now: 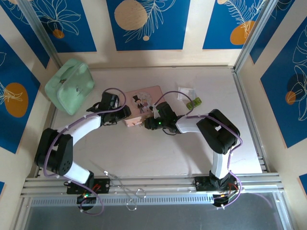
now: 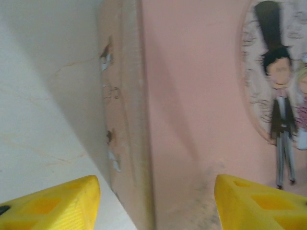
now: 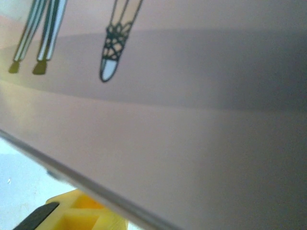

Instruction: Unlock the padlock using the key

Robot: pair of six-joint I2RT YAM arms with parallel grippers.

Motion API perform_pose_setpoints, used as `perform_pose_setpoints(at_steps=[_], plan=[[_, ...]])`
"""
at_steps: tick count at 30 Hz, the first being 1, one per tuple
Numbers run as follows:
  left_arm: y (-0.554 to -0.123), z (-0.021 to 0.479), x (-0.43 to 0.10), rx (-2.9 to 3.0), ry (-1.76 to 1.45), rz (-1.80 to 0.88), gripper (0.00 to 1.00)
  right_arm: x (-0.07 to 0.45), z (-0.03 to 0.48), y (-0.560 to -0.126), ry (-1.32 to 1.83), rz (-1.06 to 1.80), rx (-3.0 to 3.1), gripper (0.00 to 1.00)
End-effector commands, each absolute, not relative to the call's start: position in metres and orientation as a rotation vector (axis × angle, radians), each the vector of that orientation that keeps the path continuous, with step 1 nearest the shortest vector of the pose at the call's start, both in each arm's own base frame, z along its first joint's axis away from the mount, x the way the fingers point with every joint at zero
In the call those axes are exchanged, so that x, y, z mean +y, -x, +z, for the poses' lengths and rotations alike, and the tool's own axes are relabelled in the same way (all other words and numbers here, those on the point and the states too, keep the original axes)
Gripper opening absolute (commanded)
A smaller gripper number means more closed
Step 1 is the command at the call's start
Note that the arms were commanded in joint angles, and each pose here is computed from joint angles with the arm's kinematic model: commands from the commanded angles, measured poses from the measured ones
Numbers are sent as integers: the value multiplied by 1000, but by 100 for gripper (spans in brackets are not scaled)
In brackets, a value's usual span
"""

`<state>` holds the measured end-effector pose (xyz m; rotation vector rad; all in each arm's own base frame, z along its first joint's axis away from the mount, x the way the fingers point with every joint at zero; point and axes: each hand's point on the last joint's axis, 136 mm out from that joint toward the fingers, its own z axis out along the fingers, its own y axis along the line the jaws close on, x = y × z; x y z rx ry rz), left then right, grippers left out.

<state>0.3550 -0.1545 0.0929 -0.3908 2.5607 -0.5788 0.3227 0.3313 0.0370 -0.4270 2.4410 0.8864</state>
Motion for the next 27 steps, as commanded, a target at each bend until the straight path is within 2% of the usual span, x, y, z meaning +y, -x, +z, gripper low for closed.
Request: perform_pose_setpoints(at_steps=[1, 6, 12, 16, 18, 24, 27], plan=[[-365, 100, -153, 2546, 376, -600, 61, 332, 14, -300, 470, 896, 2557, 35], [-364, 93, -156, 2564, 374, -624, 55, 337, 12, -297, 492, 897, 2567, 37], [-362, 87, -158, 2570, 380, -643, 51, 340, 10, -296, 492, 887, 2582, 32], [-361, 85, -158, 2572, 388, -649, 50, 338, 8, -295, 476, 881, 2596, 24], [-361, 86, -158, 2570, 388, -651, 49, 338, 8, -295, 471, 880, 2599, 16], [-362, 82, -156, 2576, 390, -643, 49, 334, 12, -291, 421, 860, 2635, 6], [-363, 76, -154, 2595, 390, -630, 45, 332, 16, -283, 389, 861, 2665, 0]])
